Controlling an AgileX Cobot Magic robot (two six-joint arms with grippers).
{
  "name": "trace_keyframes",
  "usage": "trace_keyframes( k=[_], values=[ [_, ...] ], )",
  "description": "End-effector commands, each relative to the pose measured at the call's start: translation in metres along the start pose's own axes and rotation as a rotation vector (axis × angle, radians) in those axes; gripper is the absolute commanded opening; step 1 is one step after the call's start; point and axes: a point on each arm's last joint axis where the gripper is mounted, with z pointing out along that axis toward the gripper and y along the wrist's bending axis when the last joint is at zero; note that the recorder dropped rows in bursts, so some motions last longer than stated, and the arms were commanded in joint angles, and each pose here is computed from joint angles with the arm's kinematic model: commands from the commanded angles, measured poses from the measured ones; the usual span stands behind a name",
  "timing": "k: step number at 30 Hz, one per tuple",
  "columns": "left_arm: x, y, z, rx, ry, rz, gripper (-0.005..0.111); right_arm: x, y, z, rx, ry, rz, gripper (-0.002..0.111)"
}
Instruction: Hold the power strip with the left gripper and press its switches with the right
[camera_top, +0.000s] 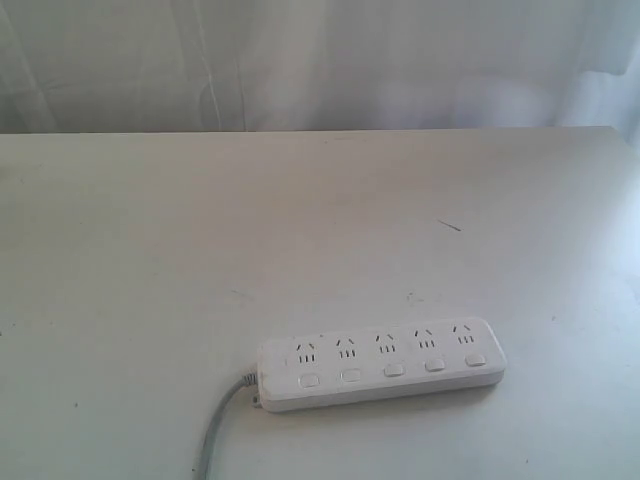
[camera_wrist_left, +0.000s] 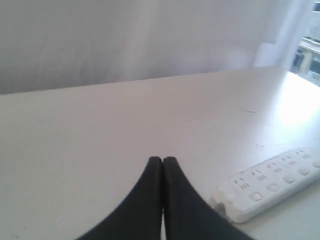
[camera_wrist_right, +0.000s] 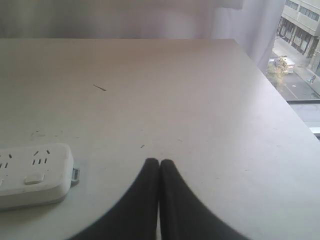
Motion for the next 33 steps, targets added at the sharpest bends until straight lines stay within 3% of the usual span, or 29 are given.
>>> trace_keyframes(
  k=[1,8,16,21,33],
  values=[
    [-0.019,-0.021,-0.019,0.168,0.020,0.131,0.000,0.000,0.000,0.000,0.004,-0.007,-0.009,0.000],
    [-0.038,-0.034,-0.039,0.229,0.033,0.158,0.000,0.000,0.000,0.000,0.004,-0.007,-0.009,0.000],
    [-0.039,-0.042,-0.051,0.290,0.108,0.177,0.000,0.000,0.000,0.000,0.004,-0.007,-0.009,0.000],
    [-0.038,-0.045,-0.053,0.324,0.135,0.107,0.000,0.000,0.000,0.000,0.003,-0.007,-0.007,0.000],
    [-0.046,-0.042,-0.051,0.288,0.051,0.099,0.000,0.000,0.000,0.000,0.002,-0.007,-0.005,0.000]
  ],
)
